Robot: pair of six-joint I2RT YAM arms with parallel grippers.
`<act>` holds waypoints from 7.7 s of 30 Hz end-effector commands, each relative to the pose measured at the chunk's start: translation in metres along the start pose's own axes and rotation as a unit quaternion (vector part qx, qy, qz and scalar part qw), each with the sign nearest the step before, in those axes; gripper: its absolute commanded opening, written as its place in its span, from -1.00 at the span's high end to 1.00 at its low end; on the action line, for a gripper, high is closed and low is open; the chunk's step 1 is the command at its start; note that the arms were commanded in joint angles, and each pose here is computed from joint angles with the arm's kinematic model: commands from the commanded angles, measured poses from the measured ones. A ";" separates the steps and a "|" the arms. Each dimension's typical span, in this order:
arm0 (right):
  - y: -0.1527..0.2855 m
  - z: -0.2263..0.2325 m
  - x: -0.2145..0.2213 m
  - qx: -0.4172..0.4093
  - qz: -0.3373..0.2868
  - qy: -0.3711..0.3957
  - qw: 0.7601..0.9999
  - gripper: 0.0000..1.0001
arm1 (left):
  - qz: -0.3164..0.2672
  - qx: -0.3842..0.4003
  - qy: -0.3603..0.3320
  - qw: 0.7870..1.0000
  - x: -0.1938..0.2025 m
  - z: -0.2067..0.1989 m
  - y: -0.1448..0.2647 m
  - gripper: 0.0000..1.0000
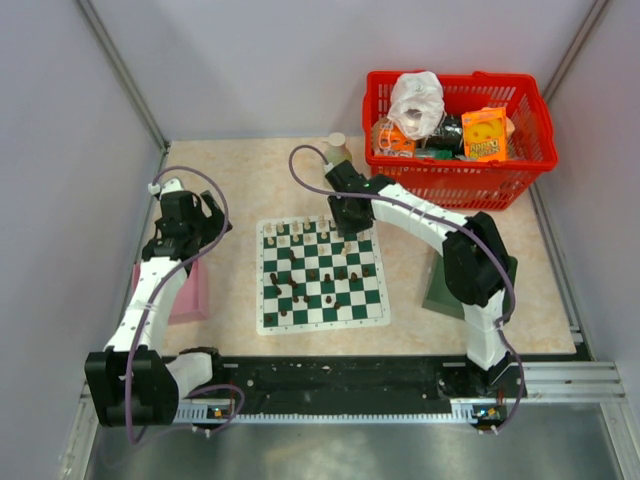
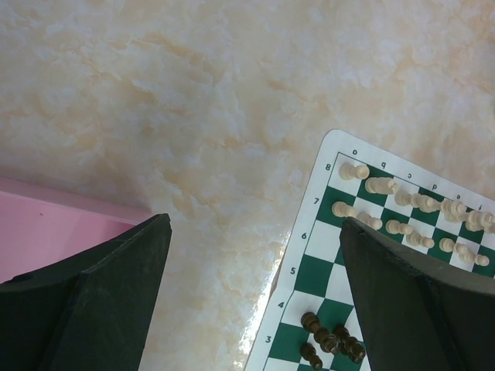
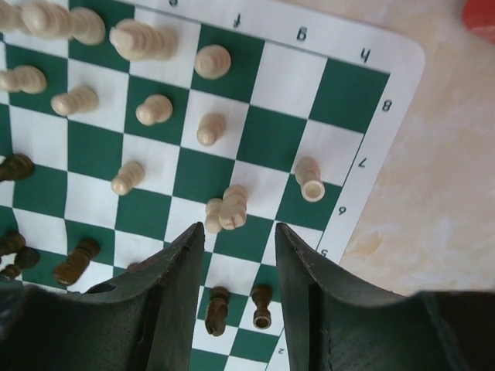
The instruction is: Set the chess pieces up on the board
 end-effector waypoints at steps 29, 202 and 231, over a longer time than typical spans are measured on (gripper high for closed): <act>-0.025 0.000 0.018 -0.001 0.037 -0.018 0.999 0.30 | -0.013 0.006 0.007 1.000 -0.004 -0.001 -0.004 -0.91; 0.194 0.003 -0.073 -0.198 -0.211 -0.068 0.955 0.67 | -0.039 0.564 -0.123 0.816 -0.061 -0.145 0.052 1.00; -0.034 0.000 -0.029 0.013 -0.037 0.017 0.999 0.75 | 0.018 0.405 -0.195 0.893 -0.043 -0.112 0.049 1.00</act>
Point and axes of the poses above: each gripper's point midway between its finger pads, its own y axis back along the fingers, its own z axis along the line the jaws close on, x = y × z, the point moved 8 cm from there along y, back along the fingers, and after that the axes turned 15 degrees about -y, right-handed, at the moved point
